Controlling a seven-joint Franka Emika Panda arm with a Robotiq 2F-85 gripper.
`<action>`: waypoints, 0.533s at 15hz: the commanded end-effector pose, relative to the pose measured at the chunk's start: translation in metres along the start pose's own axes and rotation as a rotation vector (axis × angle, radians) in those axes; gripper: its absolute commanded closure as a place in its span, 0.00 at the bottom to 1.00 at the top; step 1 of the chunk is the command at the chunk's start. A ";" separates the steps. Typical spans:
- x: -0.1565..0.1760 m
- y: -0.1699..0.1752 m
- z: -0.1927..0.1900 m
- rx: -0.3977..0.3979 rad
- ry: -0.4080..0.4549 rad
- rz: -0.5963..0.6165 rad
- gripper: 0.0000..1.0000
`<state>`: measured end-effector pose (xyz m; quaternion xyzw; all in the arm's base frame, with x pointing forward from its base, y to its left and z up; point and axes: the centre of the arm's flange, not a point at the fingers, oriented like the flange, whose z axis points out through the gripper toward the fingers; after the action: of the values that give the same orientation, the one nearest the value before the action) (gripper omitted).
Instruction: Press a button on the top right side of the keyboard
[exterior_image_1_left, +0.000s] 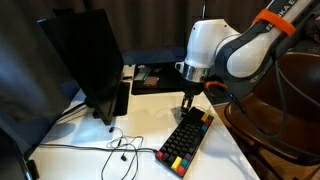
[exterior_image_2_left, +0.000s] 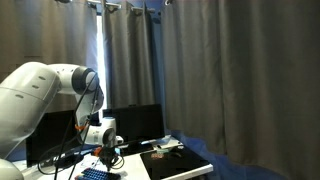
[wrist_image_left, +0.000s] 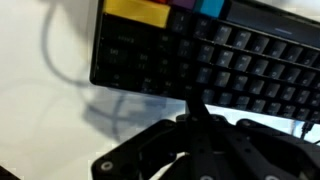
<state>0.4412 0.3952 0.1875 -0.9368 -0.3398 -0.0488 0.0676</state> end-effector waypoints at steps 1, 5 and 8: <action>0.008 -0.004 0.005 -0.020 0.012 0.002 1.00; 0.008 -0.003 0.009 -0.023 0.006 0.002 1.00; 0.007 -0.002 0.012 -0.024 0.001 0.004 1.00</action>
<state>0.4426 0.3939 0.1845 -0.9373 -0.3391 -0.0482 0.0640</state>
